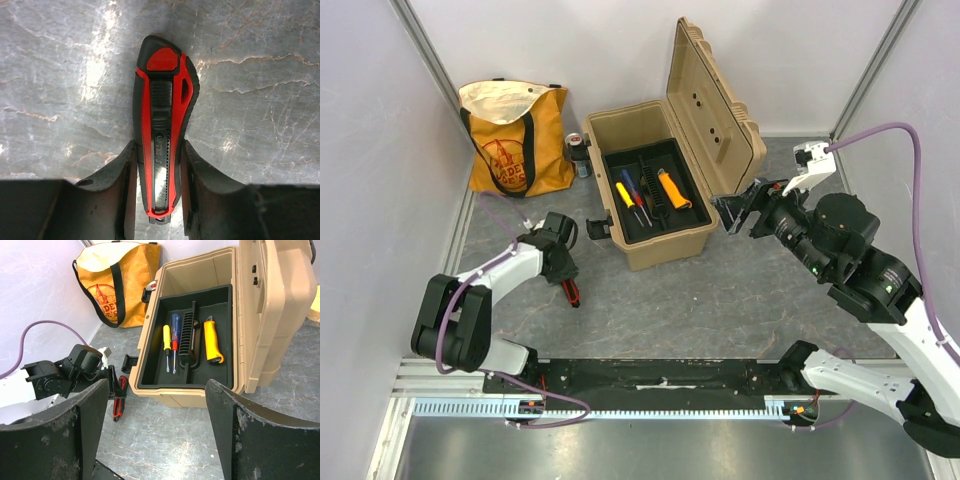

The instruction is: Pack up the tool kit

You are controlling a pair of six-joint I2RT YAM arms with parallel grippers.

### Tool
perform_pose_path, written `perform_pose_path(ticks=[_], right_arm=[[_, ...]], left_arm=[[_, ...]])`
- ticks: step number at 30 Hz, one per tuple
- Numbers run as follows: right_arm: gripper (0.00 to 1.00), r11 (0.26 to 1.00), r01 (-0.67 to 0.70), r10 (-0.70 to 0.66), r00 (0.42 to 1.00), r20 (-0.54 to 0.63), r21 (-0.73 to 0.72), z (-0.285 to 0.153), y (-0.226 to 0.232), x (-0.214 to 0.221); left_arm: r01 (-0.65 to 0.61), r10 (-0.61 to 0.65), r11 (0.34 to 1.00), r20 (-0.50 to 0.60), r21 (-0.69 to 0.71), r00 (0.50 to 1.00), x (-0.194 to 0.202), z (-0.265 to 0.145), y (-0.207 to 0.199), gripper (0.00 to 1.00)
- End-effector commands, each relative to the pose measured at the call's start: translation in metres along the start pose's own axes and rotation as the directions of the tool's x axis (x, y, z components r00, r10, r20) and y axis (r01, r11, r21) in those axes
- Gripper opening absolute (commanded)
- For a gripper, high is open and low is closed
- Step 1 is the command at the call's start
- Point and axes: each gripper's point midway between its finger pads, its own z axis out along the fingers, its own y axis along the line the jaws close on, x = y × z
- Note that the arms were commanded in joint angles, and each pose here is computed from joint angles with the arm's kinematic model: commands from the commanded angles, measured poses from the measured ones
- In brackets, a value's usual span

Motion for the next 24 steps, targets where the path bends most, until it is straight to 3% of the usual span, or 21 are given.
perform_pose_path(ticks=[1, 7, 12, 17, 24], right_arm=[[0.84, 0.999, -0.008, 0.01, 0.997, 0.074, -0.032, -0.012, 0.008, -0.027], [0.85, 0.999, -0.013, 0.015, 0.997, 0.08, -0.033, -0.015, 0.007, -0.028], [0.85, 0.999, -0.015, 0.019, 0.996, 0.089, -0.037, -0.02, 0.007, -0.03], [0.85, 0.999, -0.018, 0.021, 0.995, 0.094, -0.03, -0.021, 0.005, -0.031], [0.84, 1.0, -0.012, 0.014, 0.996, 0.09, -0.025, -0.02, 0.005, -0.032]], left_arm=[[0.017, -0.02, 0.999, 0.099, 0.031, 0.995, -0.027, -0.032, -0.004, 0.07], [0.044, -0.092, 0.984, 0.276, 0.175, 0.957, -0.075, -0.114, -0.019, 0.04], [-0.044, -0.121, 0.924, 0.4, 0.38, 0.909, -0.124, -0.207, -0.058, 0.04], [-0.153, -0.131, 0.808, 0.427, 0.568, 0.895, -0.143, -0.276, -0.119, 0.04], [-0.211, -0.16, 0.669, 0.415, 0.713, 0.896, -0.149, -0.315, -0.193, 0.04]])
